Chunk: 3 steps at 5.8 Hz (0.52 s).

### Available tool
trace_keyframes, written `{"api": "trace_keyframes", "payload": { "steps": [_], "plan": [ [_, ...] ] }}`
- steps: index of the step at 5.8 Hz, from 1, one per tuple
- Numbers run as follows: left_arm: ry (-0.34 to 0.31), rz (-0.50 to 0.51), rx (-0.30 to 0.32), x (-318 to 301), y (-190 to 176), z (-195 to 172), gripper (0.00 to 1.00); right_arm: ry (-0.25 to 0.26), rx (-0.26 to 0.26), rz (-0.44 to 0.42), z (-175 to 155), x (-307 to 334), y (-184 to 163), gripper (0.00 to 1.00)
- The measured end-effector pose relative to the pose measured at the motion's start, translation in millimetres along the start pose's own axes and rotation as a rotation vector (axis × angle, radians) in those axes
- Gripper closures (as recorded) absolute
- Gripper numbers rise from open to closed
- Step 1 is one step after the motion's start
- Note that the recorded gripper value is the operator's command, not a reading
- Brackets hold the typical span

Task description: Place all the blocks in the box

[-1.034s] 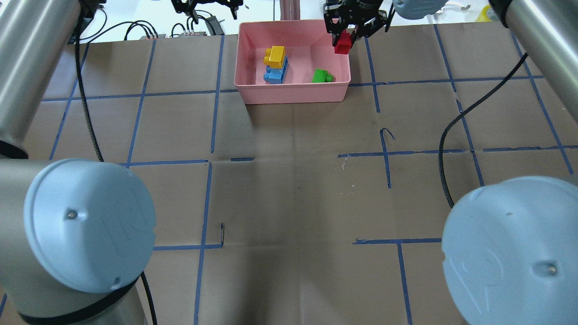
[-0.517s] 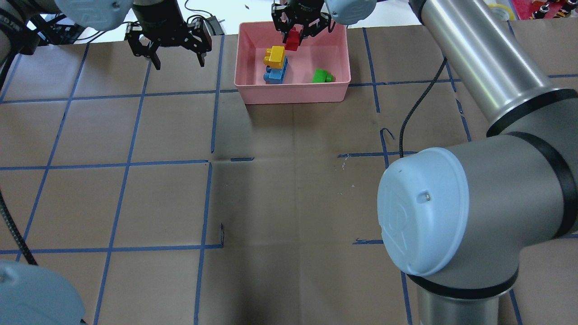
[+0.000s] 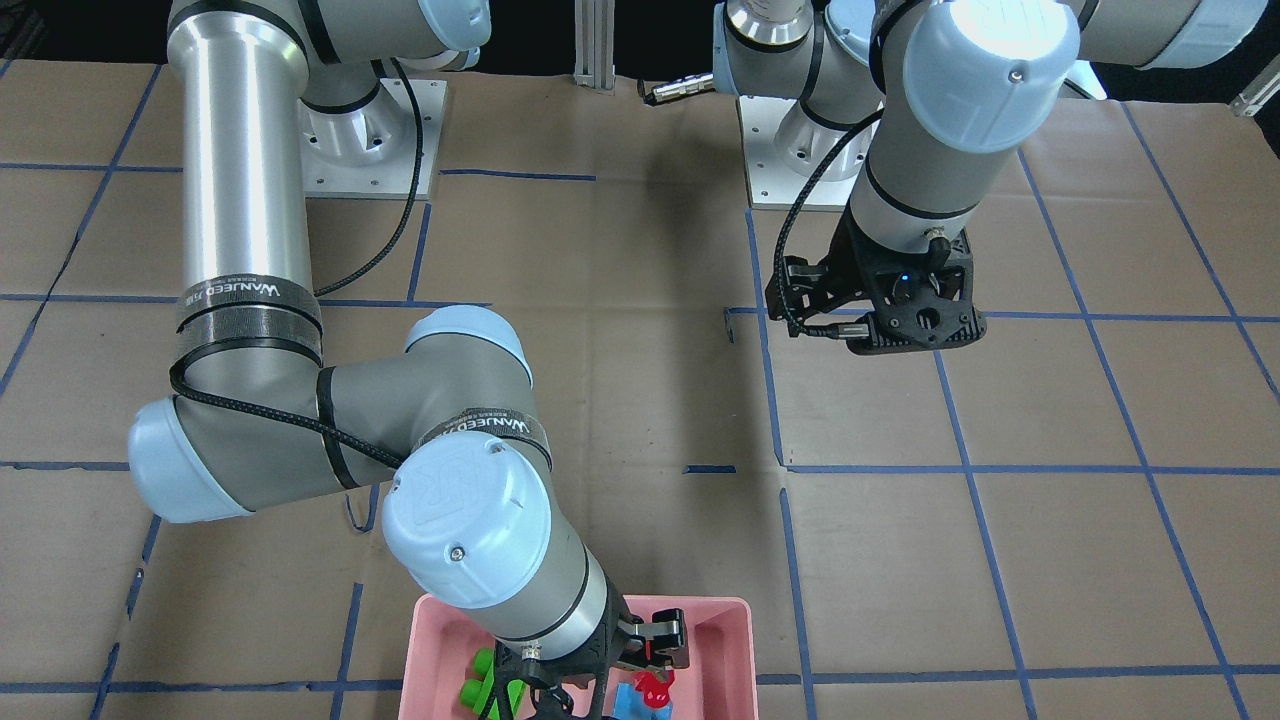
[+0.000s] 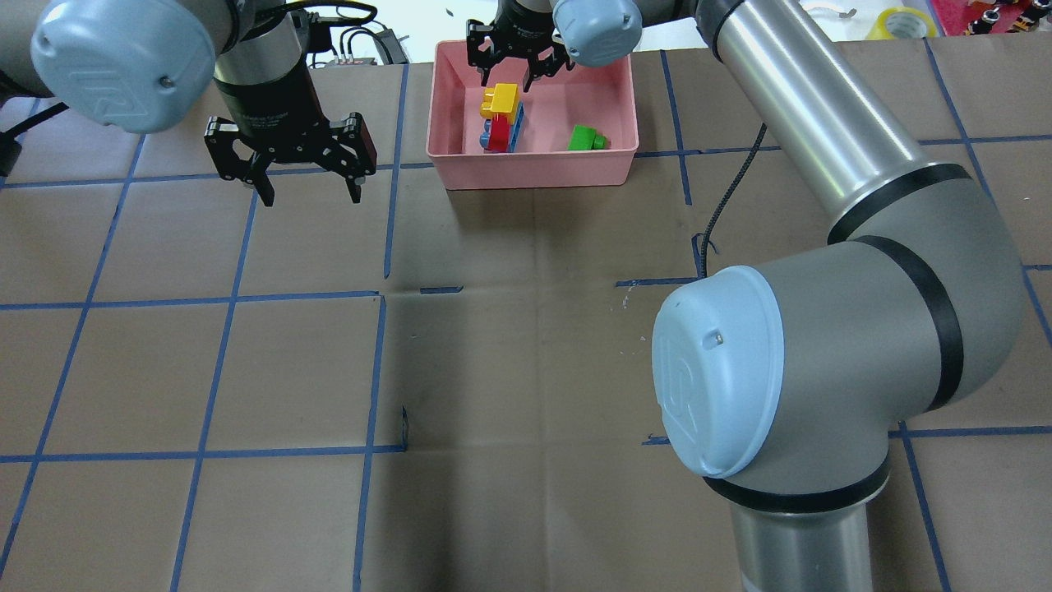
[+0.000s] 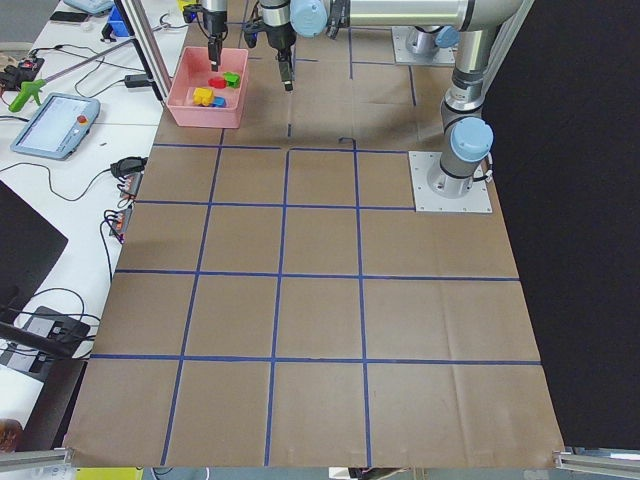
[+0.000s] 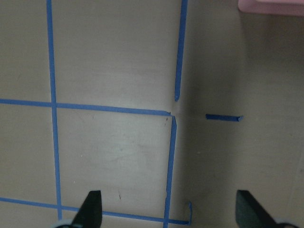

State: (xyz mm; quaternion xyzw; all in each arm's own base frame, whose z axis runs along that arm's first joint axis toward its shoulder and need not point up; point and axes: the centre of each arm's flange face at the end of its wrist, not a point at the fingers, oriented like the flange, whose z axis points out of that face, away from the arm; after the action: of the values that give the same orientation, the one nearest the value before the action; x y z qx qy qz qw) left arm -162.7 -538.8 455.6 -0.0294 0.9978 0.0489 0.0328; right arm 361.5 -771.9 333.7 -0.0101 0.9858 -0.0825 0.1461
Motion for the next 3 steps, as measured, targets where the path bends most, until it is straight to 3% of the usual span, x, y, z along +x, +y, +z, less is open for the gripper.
{"api": "trace_keyframes", "payload": {
  "steps": [2,3],
  "plan": [
    [0.057,0.041,0.067,0,18,-25,0.08,0.011,0.006,-0.026,-15,0,1,0.00],
    [0.060,0.057,0.101,-4,22,-33,0.08,0.029,-0.017,-0.068,-34,11,2,0.00]
  ]
}}
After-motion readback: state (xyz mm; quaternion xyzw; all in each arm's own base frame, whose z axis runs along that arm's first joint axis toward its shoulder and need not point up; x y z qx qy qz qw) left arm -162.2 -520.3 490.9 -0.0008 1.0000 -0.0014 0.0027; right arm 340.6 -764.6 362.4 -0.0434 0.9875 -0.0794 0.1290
